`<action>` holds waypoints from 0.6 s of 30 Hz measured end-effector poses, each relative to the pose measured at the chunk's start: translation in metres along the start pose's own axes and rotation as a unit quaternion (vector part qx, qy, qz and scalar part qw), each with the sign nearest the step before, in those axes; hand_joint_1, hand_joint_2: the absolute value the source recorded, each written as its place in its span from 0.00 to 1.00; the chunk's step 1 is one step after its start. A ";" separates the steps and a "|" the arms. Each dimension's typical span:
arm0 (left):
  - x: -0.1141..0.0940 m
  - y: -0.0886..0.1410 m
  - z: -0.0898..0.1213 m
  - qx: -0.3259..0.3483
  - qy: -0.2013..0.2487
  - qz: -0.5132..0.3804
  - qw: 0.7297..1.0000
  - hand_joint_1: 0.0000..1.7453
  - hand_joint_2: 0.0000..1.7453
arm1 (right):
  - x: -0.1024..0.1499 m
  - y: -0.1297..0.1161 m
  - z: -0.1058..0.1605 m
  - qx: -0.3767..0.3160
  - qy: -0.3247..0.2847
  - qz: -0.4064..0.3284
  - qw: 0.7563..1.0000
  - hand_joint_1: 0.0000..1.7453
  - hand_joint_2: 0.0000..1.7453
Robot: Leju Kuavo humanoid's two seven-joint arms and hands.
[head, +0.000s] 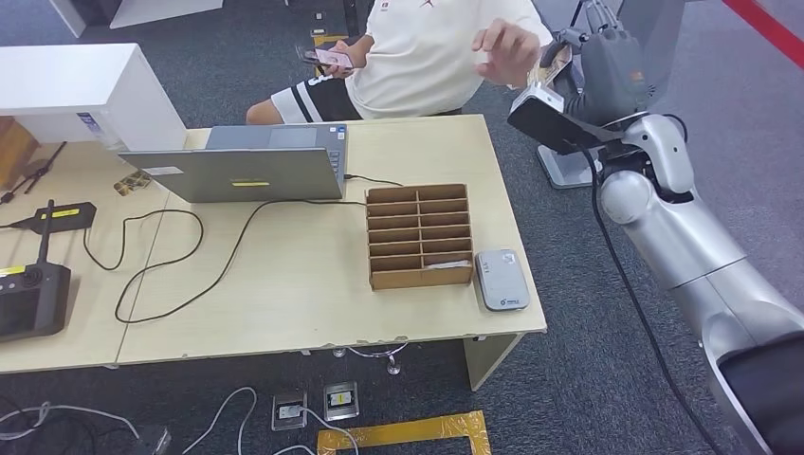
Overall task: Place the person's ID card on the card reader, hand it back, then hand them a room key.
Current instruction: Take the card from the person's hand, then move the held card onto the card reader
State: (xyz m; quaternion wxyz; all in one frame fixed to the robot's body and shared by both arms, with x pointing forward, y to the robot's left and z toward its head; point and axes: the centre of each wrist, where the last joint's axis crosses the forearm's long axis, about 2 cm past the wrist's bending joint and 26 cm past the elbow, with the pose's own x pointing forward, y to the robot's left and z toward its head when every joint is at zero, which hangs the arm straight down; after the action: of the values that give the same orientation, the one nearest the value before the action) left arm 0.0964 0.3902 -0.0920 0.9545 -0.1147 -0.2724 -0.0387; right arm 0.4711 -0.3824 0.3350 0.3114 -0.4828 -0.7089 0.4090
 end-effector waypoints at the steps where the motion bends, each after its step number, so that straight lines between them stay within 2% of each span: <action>1: 0.000 0.000 0.000 -0.001 0.000 0.000 1.000 0.00 0.00 | 0.000 0.000 0.000 0.001 0.000 -0.001 1.000 1.00 1.00; 9: 0.000 -0.005 -0.002 -0.006 0.001 0.000 1.000 0.00 0.00 | 0.003 0.019 0.016 0.040 0.014 -0.012 0.999 1.00 1.00; 18: -0.001 -0.009 -0.003 -0.010 0.002 0.001 1.000 0.00 0.00 | 0.002 0.086 0.092 0.150 0.064 -0.038 0.986 1.00 1.00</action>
State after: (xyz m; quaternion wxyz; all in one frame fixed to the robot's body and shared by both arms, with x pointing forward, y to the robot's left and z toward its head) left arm 0.0961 0.3808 -0.0937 0.9540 -0.1241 -0.2698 -0.0406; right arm 0.4303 -0.3892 0.2159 0.4403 -0.4287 -0.6362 0.4665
